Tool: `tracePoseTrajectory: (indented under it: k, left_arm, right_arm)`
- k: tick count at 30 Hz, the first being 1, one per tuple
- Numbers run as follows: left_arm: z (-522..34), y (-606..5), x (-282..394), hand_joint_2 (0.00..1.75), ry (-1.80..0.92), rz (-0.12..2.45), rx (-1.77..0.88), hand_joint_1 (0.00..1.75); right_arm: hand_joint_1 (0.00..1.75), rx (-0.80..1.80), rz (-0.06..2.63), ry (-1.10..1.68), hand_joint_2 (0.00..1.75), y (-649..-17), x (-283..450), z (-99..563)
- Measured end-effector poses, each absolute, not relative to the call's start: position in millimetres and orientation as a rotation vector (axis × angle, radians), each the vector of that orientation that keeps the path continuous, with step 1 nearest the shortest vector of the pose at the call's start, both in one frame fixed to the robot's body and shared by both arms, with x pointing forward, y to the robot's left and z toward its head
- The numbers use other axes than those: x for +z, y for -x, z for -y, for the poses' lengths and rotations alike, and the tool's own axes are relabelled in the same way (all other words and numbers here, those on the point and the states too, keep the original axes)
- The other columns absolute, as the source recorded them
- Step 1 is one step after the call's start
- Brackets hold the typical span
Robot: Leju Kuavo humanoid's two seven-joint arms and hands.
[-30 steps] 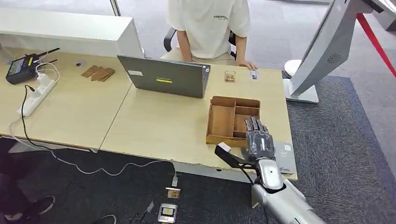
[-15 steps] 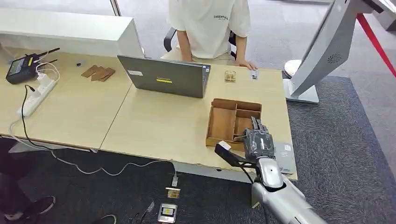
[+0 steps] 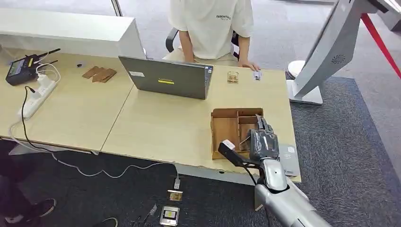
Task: Pass the card to the sensor for recognition and then transmit it.
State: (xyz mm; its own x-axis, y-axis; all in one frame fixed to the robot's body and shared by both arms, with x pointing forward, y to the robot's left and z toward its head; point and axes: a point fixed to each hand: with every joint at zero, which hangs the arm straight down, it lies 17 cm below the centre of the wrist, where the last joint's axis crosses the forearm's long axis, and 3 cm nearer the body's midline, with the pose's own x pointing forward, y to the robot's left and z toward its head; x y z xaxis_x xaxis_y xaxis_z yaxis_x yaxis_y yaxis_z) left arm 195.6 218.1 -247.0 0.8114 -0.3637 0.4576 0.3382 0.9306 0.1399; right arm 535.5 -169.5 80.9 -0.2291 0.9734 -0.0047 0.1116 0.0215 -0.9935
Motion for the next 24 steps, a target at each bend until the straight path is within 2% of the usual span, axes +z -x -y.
tracePoseTrajectory:
  k: [15,24]
  left_arm:
    - [-219,-194,-248,1.75,-0.056,0.495,-0.390,0.00]
    - [-218,-195,-247,1.75,-0.054,0.494,-0.403,0.00]
  right_arm:
    - [1.75,1.078,1.716,1.324,1.75,-569,205,176]
    - [1.75,1.027,1.739,1.333,1.75,-573,225,182]
